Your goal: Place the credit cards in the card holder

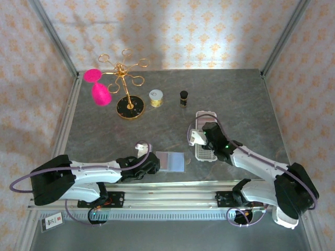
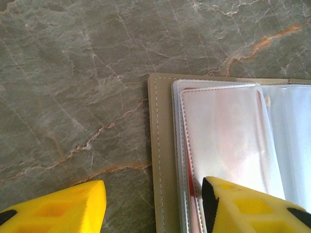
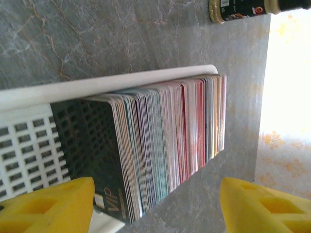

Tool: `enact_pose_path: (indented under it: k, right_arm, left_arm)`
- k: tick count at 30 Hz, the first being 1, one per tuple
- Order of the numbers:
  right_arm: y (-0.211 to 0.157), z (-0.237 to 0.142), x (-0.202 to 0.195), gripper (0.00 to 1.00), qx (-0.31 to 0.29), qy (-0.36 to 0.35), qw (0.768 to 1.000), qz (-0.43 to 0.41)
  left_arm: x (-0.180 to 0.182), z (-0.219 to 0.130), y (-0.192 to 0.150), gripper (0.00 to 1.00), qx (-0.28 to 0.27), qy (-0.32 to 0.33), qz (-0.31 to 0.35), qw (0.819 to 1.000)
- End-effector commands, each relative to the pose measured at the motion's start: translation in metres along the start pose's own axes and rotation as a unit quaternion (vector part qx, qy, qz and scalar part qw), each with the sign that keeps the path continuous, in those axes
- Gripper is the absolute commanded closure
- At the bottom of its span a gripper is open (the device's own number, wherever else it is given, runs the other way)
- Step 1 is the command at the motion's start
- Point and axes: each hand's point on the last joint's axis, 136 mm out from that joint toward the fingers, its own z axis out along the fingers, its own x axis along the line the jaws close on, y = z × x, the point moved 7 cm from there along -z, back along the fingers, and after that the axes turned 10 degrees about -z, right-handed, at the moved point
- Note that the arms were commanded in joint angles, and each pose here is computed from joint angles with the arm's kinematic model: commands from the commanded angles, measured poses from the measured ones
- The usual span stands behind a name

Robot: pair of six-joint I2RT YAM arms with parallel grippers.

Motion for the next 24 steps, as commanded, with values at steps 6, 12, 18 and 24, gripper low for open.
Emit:
enact_pose_path:
  k: [6, 12, 18, 24]
  right_arm:
    - [0.011, 0.015, -0.004, 0.31, -0.019, 0.019, 1.000, -0.011]
    - [0.010, 0.019, -0.009, 0.42, -0.008, 0.020, 1.000, -0.007]
    - [0.003, 0.019, -0.010, 0.48, 0.001, 0.016, 1.000, -0.003]
    - [0.001, 0.020, -0.010, 0.59, 0.008, 0.021, 1.000, -0.004]
  left_arm:
    - [0.005, 0.004, -0.008, 0.48, 0.015, -0.005, 0.004, 1.000]
    - [0.007, 0.004, -0.009, 0.51, 0.014, -0.007, -0.002, 1.000]
    - [0.006, 0.001, -0.008, 0.52, 0.012, -0.021, -0.012, 1.000]
    - [0.006, -0.005, -0.007, 0.53, 0.013, -0.036, -0.022, 0.999]
